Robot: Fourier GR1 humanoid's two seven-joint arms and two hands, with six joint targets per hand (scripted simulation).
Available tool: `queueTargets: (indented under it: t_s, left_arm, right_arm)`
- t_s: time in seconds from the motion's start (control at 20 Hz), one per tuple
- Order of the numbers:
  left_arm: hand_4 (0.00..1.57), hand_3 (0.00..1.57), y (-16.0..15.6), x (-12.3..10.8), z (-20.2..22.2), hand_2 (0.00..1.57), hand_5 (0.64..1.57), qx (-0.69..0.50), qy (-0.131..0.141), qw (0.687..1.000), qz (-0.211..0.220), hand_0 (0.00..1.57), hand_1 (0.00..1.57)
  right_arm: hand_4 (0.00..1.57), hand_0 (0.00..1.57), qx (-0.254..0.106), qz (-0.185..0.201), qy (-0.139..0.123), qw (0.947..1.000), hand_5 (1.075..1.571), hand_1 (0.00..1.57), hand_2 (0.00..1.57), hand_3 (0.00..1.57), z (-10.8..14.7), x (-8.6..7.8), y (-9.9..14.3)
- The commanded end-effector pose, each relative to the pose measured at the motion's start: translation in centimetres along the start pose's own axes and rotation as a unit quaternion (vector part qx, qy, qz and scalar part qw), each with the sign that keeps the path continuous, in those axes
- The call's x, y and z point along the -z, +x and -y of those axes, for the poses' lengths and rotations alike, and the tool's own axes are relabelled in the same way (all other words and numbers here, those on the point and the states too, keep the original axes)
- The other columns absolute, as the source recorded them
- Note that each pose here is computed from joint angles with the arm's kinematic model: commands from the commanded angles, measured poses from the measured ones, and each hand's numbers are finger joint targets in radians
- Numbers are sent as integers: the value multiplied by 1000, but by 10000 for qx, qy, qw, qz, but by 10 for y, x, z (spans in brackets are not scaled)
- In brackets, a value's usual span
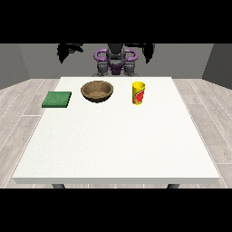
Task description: Pick the cup and pour the ball into the bowl, then pick the bowl and place it on the pad
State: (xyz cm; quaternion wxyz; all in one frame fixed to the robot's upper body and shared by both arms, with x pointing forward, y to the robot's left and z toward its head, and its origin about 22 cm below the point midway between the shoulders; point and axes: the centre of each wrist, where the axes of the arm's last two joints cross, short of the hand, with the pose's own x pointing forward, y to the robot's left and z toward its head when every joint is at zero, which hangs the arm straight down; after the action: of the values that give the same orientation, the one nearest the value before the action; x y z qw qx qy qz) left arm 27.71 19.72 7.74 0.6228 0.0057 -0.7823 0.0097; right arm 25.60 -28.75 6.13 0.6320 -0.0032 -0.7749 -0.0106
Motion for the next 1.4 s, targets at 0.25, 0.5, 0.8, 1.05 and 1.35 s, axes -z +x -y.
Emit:
queueTargets:
  t_s: [0.25, 0.5, 0.8, 1.05, 1.35]
  left_arm:
    - [0, 0, -34, 31, -33, 0, 1473, 315, 215, 9973, 623, 0, 0]
    - [0, 0, -74, 31, -38, 0, 1477, 277, 251, 9974, 624, 0, 0]
    - [0, 0, -113, 33, -45, 0, 1457, 438, 560, 9960, 549, 0, 0]
    - [0, 0, -113, 53, -48, 0, 1448, 377, 593, 9967, 405, 0, 0]
    - [1066, 1571, -146, 19, -48, 1571, 1564, 1696, 1003, 9787, 572, 1281, 1281]
  right_arm:
    - [174, 0, -26, 613, 27, 9981, 1571, 0, 0, 0, 27, 30, 10]
    - [206, 0, -36, 776, -21, 9970, 1571, 0, 0, 0, 10, 49, 26]
    - [210, 0, -43, 714, 261, 9971, 1571, 0, 0, 0, 13, 41, 21]
    - [147, 0, -169, 660, 231, 9974, 1571, 0, 0, 0, 36, 47, 26]
    - [0, 0, -104, 892, 229, 9957, 1571, 0, 0, 37, 61, 55, 50]
